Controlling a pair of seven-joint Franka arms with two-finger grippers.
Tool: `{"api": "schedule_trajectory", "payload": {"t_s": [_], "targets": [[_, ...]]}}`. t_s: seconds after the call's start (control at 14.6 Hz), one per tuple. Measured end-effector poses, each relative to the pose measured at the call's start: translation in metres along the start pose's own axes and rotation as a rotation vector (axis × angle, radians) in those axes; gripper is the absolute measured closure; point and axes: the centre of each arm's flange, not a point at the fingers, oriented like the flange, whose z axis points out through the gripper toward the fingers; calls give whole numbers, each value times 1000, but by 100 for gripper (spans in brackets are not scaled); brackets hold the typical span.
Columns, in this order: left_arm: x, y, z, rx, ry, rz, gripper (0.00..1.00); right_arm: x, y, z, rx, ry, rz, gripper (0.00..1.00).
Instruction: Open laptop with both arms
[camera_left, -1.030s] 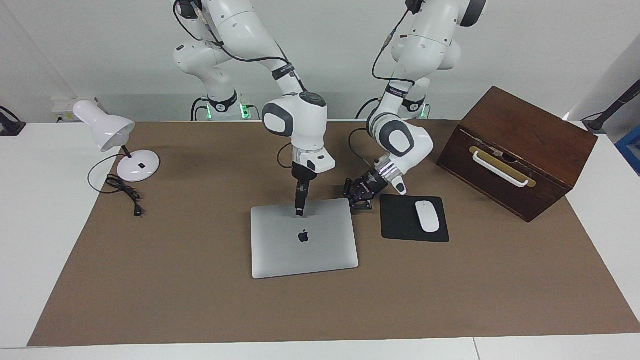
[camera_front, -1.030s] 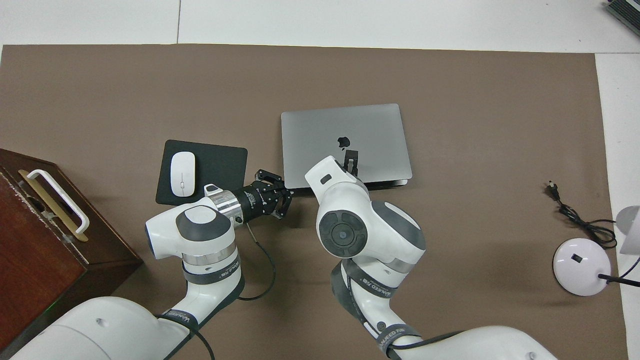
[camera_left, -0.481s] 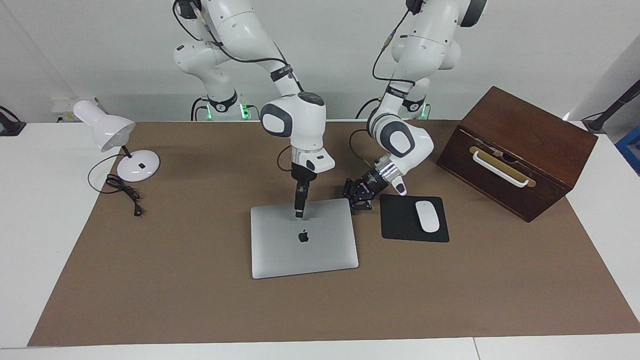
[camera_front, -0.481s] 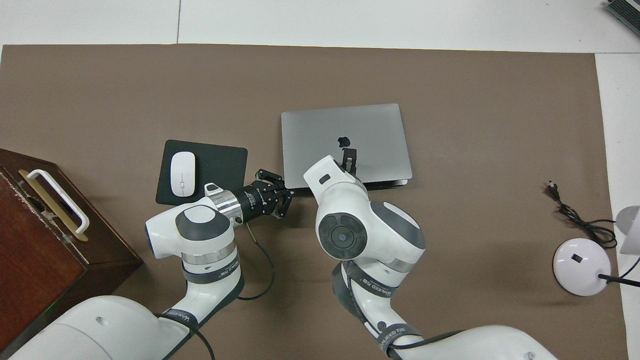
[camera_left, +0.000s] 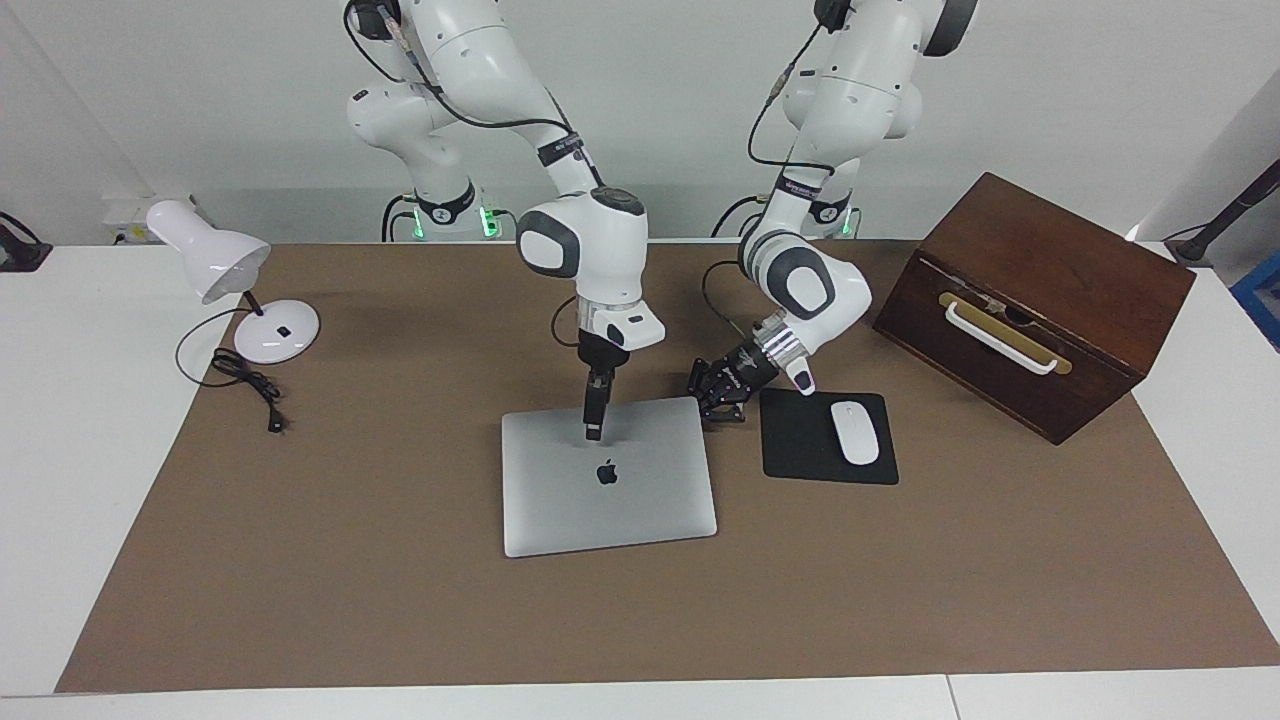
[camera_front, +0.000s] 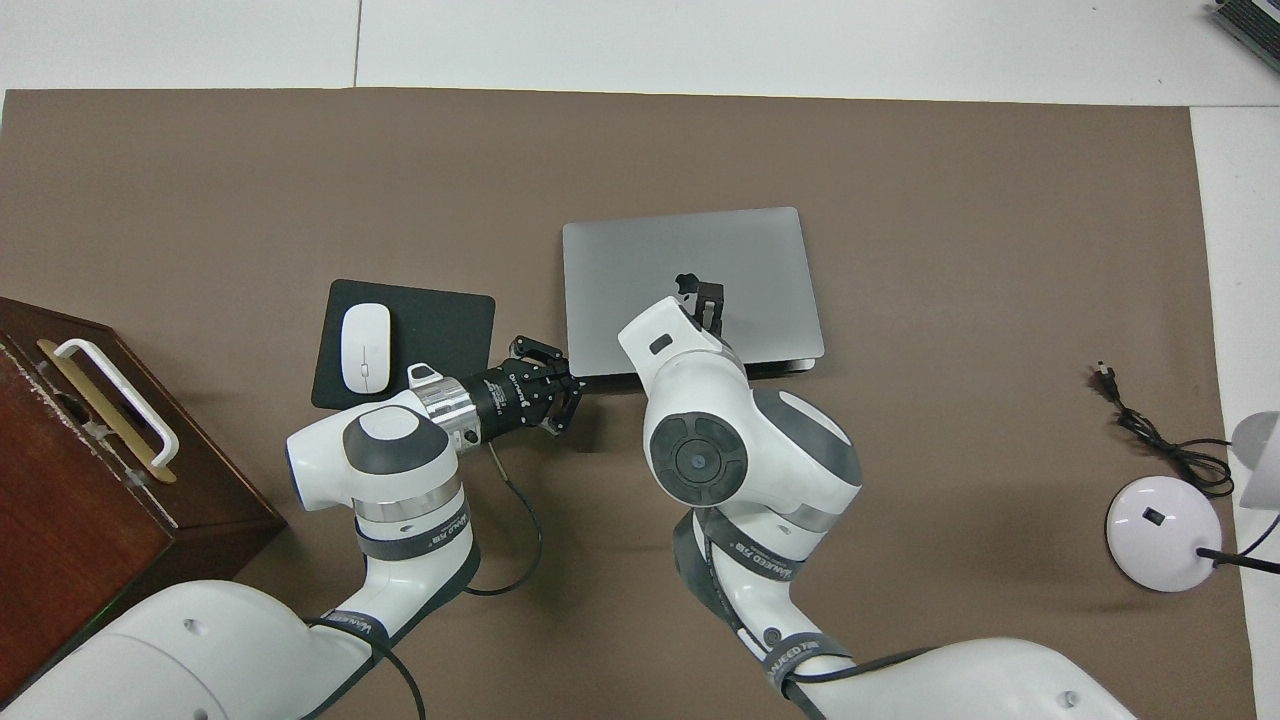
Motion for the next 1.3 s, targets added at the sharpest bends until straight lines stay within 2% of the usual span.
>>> {"api": "schedule_trajectory", "payload": {"t_s": [0.69,1.3], "targets": [[4,4,1,-4,-24,29,99,4,6,7,-15,2,-3,0],[4,6,2,-10,-28,31,99,9,19,-4,-32,0,7,0]]}}
